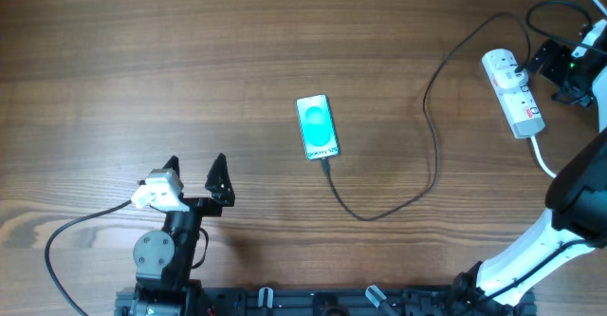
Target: Plug charger to phone and switch on socket
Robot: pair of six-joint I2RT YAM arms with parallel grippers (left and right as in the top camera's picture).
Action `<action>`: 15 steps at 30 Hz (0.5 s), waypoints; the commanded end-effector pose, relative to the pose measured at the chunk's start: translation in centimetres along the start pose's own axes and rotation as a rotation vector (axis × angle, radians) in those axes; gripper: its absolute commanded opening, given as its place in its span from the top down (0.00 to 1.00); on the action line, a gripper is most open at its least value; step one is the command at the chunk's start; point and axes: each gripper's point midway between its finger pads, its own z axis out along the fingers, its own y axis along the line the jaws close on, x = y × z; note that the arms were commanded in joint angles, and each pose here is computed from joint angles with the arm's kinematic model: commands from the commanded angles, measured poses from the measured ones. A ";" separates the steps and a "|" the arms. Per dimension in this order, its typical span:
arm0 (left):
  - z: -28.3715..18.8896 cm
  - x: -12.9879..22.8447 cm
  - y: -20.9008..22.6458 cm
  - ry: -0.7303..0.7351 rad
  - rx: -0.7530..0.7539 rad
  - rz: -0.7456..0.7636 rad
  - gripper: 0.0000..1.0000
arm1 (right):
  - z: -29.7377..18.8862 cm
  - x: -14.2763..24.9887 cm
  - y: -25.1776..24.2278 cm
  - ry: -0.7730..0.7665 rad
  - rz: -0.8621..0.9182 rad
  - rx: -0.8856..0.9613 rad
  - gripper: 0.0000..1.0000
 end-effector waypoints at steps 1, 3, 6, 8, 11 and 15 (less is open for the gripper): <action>0.0 0.1 0.1 -0.005 0.001 0.019 0.00 | -0.8 -0.6 0.1 -0.024 0.001 0.001 0.00; 0.0 0.1 0.1 -0.005 0.001 0.019 0.00 | -0.8 -0.6 0.1 -0.024 0.001 0.001 0.00; 0.0 0.1 0.1 -0.005 0.001 0.019 0.00 | -0.8 -0.6 0.1 -0.024 0.001 0.001 0.00; 0.0 0.1 0.1 -0.005 0.001 0.019 0.00 | -0.9 -0.7 0.0 -0.025 0.003 0.002 0.00; 0.0 0.1 0.1 -0.005 0.001 0.019 0.00 | -1.4 -0.9 0.1 -0.037 0.001 0.001 0.00; 0.0 0.1 0.1 -0.005 0.001 0.019 0.00 | -5.6 -3.0 0.9 -0.135 -0.012 -0.010 0.00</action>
